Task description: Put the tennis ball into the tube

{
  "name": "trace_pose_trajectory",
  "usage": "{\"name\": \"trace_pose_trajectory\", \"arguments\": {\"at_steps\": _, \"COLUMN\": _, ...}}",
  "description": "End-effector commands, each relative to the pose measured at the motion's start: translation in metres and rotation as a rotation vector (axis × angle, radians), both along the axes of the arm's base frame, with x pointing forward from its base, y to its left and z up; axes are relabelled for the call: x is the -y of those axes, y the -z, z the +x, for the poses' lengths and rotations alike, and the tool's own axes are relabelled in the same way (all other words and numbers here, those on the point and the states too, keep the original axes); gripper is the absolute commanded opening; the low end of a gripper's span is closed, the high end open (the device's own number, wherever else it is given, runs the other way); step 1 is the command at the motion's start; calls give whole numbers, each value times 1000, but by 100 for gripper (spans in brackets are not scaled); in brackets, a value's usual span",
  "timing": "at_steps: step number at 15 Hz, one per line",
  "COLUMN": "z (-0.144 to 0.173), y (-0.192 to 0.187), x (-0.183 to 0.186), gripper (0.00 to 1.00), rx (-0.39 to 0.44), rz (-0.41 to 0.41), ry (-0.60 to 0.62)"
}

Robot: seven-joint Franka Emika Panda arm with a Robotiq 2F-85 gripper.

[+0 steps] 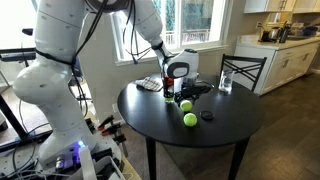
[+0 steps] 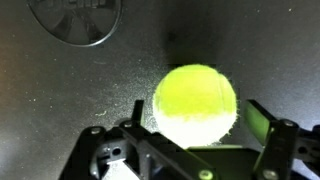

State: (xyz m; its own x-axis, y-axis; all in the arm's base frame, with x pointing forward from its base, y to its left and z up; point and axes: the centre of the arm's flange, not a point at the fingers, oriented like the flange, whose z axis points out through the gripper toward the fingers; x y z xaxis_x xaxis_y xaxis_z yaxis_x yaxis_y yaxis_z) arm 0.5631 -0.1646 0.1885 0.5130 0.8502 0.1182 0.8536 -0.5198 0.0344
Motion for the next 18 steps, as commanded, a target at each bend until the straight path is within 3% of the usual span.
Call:
{"name": "trace_pose_trajectory", "arguments": {"at_steps": 1, "z": 0, "y": 2, "x": 6, "gripper": 75, "rx": 20, "rz": 13, "ry": -27}}
{"name": "trace_pose_trajectory", "arguments": {"at_steps": 2, "z": 0, "y": 2, "x": 6, "gripper": 74, "rx": 19, "rz": 14, "ry": -29}}
{"name": "trace_pose_trajectory", "arguments": {"at_steps": 7, "z": 1, "y": 0, "x": 7, "gripper": 44, "rx": 15, "rz": 17, "ry": -21}}
{"name": "trace_pose_trajectory", "arguments": {"at_steps": 11, "z": -2, "y": -29, "x": 17, "gripper": 43, "rx": 16, "rz": 14, "ry": 1}}
{"name": "trace_pose_trajectory", "arguments": {"at_steps": 18, "z": 6, "y": -124, "x": 35, "gripper": 43, "rx": 154, "rz": 23, "ry": 48}}
